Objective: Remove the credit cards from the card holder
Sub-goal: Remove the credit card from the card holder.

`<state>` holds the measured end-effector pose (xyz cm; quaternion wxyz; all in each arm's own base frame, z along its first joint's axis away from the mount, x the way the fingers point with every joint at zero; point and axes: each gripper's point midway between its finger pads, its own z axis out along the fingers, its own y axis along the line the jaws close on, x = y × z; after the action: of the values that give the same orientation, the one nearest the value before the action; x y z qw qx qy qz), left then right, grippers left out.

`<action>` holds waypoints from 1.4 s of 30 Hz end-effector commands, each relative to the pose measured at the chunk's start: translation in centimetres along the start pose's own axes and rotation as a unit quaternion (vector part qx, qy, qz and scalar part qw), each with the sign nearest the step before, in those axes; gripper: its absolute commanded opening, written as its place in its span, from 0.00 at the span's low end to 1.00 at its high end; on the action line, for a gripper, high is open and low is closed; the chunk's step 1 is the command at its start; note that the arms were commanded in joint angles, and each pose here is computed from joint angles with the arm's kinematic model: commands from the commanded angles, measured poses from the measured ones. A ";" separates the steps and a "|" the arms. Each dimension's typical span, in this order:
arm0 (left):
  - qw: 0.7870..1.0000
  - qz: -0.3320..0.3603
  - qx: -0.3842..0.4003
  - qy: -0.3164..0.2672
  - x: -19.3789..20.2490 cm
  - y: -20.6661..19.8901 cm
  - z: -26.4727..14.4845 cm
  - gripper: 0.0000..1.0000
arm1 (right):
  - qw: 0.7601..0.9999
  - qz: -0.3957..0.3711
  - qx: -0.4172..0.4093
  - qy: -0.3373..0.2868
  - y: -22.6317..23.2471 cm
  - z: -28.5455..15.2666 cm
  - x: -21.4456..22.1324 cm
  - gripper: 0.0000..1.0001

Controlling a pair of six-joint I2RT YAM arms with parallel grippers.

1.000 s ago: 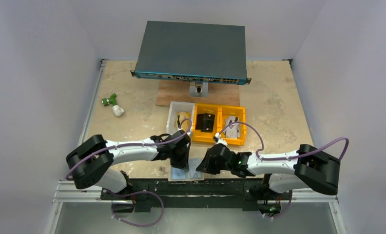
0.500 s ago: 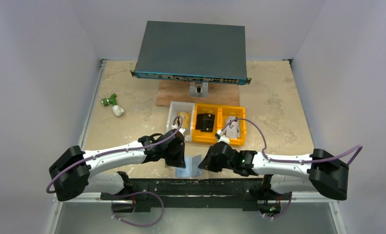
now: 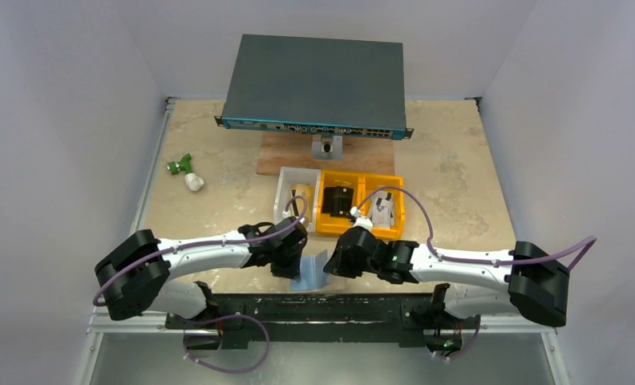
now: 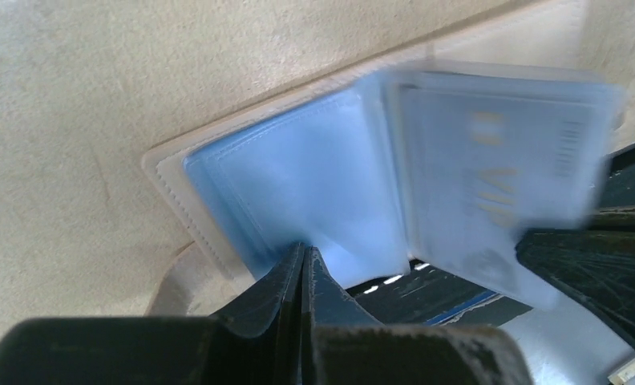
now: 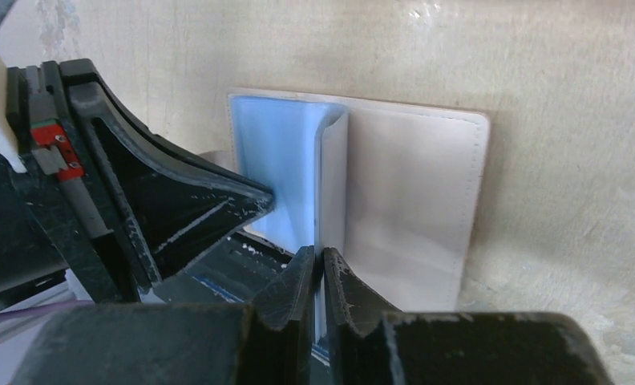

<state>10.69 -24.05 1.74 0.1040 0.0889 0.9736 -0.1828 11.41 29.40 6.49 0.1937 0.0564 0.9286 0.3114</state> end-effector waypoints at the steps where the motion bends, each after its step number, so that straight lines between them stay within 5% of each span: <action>1: 1.000 0.002 0.004 -0.006 -0.4 -0.1 0.9 0.00 | 0.999 -0.017 -0.030 -0.021 3.2 0.1 -1.6 0.12; 8: 1.000 0.003 0.017 -0.025 -0.9 -0.6 -0.7 0.00 | 0.999 -0.019 -0.044 -0.008 5.0 1.4 -1.3 0.33; 24: 0.999 0.000 0.009 -0.049 0.4 1.6 -5.3 0.00 | 0.999 -0.020 -0.019 0.015 4.5 4.6 -0.2 0.48; 42: 0.999 0.019 0.025 -0.038 -1.7 -1.3 -3.1 0.00 | 1.000 0.003 0.017 0.009 -0.2 3.9 0.8 0.39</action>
<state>10.03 -21.92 3.72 0.1184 0.0879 0.9738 -0.1730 11.82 32.04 3.00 0.1685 0.0449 0.9398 0.2938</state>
